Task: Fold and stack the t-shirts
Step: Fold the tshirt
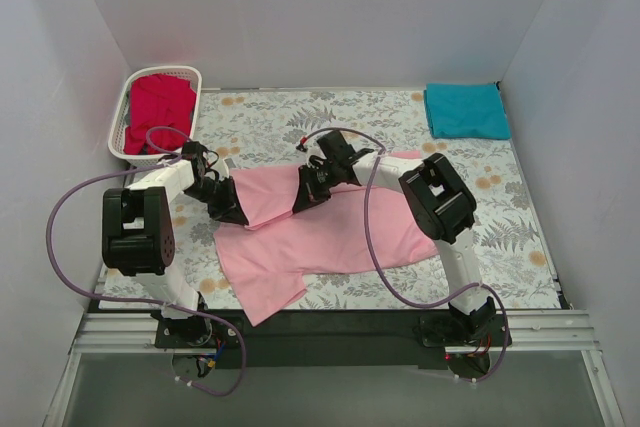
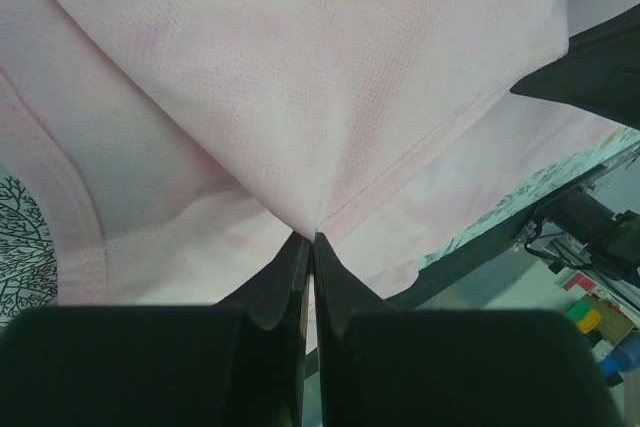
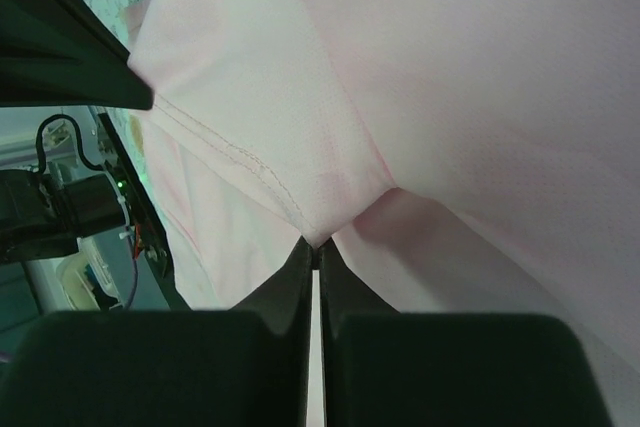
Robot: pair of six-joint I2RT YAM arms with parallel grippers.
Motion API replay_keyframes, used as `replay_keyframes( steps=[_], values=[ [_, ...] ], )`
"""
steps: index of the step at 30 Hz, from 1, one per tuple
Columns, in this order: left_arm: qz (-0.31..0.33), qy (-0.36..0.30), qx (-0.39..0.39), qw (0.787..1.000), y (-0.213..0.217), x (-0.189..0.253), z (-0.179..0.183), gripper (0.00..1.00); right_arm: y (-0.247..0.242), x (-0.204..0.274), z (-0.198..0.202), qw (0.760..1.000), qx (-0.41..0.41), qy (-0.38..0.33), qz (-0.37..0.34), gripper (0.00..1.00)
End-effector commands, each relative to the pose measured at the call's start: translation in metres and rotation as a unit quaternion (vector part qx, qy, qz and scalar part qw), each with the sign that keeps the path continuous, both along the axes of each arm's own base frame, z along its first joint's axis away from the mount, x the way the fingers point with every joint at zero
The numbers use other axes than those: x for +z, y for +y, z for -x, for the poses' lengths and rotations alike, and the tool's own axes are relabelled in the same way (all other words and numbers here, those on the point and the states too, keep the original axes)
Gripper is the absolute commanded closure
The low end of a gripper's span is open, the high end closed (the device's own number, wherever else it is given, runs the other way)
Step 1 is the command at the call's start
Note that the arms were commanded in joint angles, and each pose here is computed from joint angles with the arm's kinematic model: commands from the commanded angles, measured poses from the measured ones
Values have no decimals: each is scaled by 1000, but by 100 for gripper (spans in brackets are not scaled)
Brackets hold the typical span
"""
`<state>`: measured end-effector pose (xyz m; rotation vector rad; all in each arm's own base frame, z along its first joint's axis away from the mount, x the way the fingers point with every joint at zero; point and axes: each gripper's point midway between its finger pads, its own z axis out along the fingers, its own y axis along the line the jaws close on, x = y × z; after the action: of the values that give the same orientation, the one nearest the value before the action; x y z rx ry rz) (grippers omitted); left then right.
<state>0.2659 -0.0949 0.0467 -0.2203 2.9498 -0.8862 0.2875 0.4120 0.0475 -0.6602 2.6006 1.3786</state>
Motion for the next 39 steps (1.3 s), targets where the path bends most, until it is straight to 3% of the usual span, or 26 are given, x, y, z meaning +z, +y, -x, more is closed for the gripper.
replay_keyframes(
  steps=[1, 3, 4, 6, 7, 12, 13, 15, 20, 27, 39],
  values=[
    [-11, -15, -6, 1000, 2, 5, -2, 100, -2, 5, 4, 1000, 11, -6, -10, 99],
    [-11, -12, -6, 1000, 3, 4, -3, 89, -4, 0, 8, 1000, 16, 0, -5, 99],
    [-9, -14, -7, 1000, 2, 6, -5, 86, -4, 1, 8, 1000, 17, -1, -4, 85],
    [-1, -19, -17, 1000, 1, 12, -5, 78, -9, 5, 9, 999, 30, -10, 0, 70],
    [6, -27, -24, 999, -1, 18, -7, 75, -10, 15, 9, 999, 37, -22, -4, 54],
    [49, -162, -47, 984, -7, 82, -37, 69, -22, 80, 10, 991, 91, -97, -34, 27],
    [46, -179, -45, 982, -6, 89, -44, 65, -27, 101, 8, 984, 101, -136, -48, 17],
    [39, -195, -40, 979, -4, 94, -62, 62, -45, 117, -5, 982, 89, -161, -50, 10],
    [17, -203, -5, 979, 3, 79, -99, 65, -110, 121, -60, 976, 22, -216, -2, 8],
    [-41, -196, 30, 979, 23, 44, -134, 74, -210, 82, -134, 972, -90, -204, 79, 16],
    [-100, -164, 38, 981, 45, -13, -168, 78, -275, -3, -168, 961, -142, -154, 179, 23]
  ],
)
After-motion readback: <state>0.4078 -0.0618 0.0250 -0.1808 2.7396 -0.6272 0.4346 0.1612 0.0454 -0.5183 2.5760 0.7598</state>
